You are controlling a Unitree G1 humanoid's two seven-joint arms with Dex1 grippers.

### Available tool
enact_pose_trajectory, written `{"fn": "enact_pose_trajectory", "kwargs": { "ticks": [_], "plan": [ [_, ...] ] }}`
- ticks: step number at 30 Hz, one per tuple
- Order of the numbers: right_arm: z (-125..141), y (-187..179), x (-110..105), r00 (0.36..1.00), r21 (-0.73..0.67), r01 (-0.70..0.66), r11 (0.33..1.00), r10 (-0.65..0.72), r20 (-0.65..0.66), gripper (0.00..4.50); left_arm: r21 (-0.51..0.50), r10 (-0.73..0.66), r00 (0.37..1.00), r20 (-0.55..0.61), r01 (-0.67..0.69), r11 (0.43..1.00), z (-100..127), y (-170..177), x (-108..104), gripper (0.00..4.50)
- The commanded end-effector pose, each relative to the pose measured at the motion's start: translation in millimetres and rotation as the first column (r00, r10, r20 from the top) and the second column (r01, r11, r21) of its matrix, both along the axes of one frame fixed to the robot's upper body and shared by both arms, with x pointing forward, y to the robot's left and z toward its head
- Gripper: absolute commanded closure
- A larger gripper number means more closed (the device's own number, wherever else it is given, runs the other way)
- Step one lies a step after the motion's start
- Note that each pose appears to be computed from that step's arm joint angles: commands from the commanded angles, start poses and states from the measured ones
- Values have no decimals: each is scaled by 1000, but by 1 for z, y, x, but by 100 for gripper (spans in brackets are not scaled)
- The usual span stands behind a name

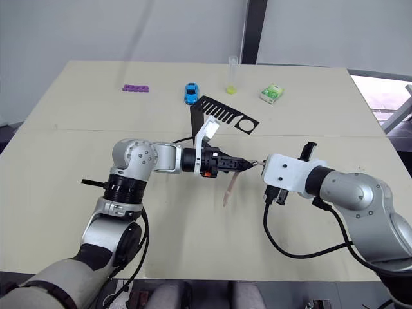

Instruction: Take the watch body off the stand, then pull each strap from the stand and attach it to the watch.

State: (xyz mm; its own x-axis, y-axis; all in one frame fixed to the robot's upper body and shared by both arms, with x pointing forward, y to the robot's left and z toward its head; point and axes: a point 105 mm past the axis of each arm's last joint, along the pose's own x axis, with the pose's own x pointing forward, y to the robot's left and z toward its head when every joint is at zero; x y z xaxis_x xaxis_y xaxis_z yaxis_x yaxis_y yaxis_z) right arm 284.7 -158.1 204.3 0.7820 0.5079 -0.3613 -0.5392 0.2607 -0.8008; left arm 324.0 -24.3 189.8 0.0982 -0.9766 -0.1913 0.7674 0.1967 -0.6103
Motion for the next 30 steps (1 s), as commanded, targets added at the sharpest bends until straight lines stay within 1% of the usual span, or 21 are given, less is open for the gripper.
{"fn": "enact_pose_trajectory", "kwargs": {
  "ticks": [1,20,25,30],
  "plan": [
    [9,8,-4,999,-21,-40,999,41,35,450,-34,-45,997,55,47,998,17,-12,-8,291],
    [9,6,-2,999,-36,-23,999,24,38,450,-8,-48,998,43,48,999,14,-21,-14,291],
    [9,5,-2,1000,-12,-13,1000,13,25,450,-38,-54,997,59,56,998,22,-24,-16,291],
    [8,3,-1,1000,1,1,1000,-1,14,450,-44,-61,996,63,64,997,24,-24,-17,291]
  ]
}}
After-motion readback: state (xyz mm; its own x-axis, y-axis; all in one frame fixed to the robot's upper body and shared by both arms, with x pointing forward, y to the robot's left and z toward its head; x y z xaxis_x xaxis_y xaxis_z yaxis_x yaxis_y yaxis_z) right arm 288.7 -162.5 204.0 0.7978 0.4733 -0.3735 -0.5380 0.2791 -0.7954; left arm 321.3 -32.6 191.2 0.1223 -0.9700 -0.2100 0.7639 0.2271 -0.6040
